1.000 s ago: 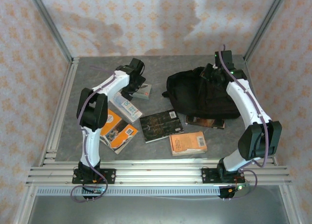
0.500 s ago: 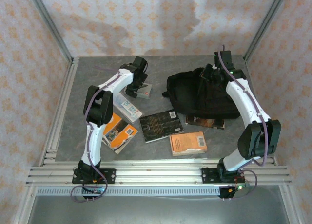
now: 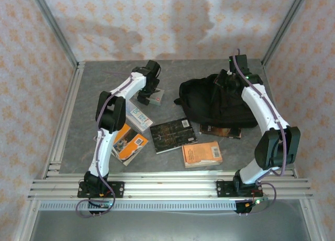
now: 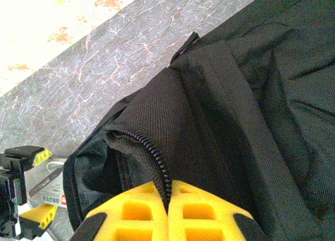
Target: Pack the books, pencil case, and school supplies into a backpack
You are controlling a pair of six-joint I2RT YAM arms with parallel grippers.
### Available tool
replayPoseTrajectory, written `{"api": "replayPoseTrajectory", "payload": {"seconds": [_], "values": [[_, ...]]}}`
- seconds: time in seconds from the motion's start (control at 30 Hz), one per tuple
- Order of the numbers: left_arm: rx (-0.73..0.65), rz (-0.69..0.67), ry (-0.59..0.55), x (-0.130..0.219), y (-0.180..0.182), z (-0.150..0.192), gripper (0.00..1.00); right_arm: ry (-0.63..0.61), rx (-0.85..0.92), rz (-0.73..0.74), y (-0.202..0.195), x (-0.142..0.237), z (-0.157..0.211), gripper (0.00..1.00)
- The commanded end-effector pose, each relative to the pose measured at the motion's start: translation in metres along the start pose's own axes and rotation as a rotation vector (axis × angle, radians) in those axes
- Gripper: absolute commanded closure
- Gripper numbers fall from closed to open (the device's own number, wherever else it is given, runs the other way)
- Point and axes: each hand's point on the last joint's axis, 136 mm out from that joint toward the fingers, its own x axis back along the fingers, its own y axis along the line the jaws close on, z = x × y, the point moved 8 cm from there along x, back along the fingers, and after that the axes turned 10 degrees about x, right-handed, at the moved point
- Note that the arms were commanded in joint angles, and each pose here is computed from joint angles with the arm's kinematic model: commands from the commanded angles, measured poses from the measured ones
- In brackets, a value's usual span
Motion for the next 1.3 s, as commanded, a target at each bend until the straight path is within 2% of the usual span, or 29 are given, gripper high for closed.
{"api": "replayPoseTrajectory", "payload": {"seconds": [0.0,0.2,0.47,0.57,0.83,0.9,0.97,1.03,1.1,1.2,1.27], "values": [[0.021,-0.098,-0.009,-0.011,0.006,-0.003,0.0,0.025,0.014,0.012,0.0,0.0,0.003,1.0],[0.016,-0.116,0.014,-0.016,0.007,-0.001,0.0,0.029,0.018,0.011,0.0,0.001,0.003,1.0],[-0.031,-0.029,0.064,0.007,-0.005,0.001,0.17,0.04,0.036,0.02,0.001,0.007,0.003,1.0],[-0.066,-0.018,0.093,0.016,-0.004,0.001,0.19,0.063,0.06,0.02,0.004,0.007,0.008,1.0],[-0.138,0.063,0.113,0.07,0.01,-0.006,0.19,0.136,0.088,0.05,0.002,-0.004,0.025,1.0],[-0.16,0.097,0.121,0.088,0.016,-0.008,0.19,0.15,0.094,0.032,0.004,-0.007,0.029,0.94],[-0.187,0.131,0.129,0.105,0.024,-0.011,0.19,0.158,0.093,0.011,0.006,-0.008,0.032,0.8],[-0.213,0.16,0.133,0.121,0.035,-0.013,0.19,0.139,0.098,0.002,0.009,-0.005,0.031,0.62],[-0.245,0.208,0.152,0.139,0.046,-0.012,0.19,0.107,0.099,-0.027,0.015,0.003,0.029,0.51],[-0.283,0.258,0.258,0.148,0.065,-0.003,0.19,0.047,0.116,-0.114,0.034,0.022,0.028,0.37],[-0.282,0.292,0.31,0.154,0.08,0.001,0.19,0.017,0.145,-0.18,0.052,0.034,0.034,0.34]]}}
